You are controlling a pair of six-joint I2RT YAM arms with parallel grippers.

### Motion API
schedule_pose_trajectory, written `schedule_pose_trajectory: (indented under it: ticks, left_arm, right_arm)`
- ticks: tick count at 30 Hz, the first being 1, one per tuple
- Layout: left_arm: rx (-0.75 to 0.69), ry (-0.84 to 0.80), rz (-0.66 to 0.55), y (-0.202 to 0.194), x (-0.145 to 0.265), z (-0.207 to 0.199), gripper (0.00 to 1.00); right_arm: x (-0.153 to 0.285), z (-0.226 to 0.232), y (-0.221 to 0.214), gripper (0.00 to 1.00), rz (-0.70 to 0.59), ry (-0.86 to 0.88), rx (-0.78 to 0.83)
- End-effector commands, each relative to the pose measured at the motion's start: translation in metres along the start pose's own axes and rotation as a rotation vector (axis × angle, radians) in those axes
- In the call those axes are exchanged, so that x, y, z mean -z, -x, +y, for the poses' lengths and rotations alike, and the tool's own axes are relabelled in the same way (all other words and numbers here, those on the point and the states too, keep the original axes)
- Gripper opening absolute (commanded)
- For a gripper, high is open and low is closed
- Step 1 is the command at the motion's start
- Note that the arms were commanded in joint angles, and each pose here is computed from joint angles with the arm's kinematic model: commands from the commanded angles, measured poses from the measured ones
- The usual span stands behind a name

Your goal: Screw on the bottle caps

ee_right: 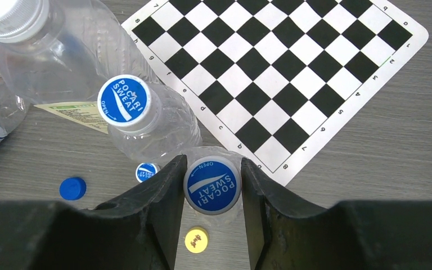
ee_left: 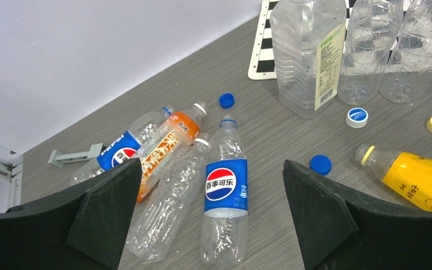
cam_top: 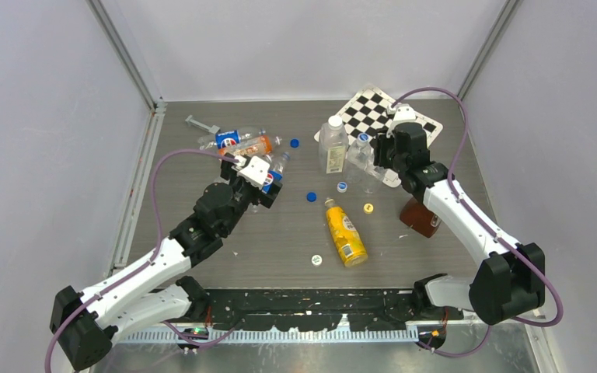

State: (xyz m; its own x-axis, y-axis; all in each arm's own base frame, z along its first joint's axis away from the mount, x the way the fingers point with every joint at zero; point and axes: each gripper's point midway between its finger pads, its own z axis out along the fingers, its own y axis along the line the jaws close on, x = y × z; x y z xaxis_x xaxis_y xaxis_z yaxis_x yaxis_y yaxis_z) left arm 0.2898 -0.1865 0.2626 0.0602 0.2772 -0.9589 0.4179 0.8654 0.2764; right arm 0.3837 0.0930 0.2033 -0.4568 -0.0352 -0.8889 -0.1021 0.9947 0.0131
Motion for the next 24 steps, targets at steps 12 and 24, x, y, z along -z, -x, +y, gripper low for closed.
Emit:
schedule_pose_trajectory:
  ticks: [12,24]
  left_arm:
    - [0.023,0.006,-0.073,0.018,0.0,0.004,1.0]
    - [0.074,0.036,-0.122,0.042,0.017,0.018,1.0]
  right_arm:
    - [0.018,0.003,0.029,0.76,-0.067,0.024,-0.046]
    - [0.122,0.015,0.079,0.96,-0.364,0.189,-0.272]
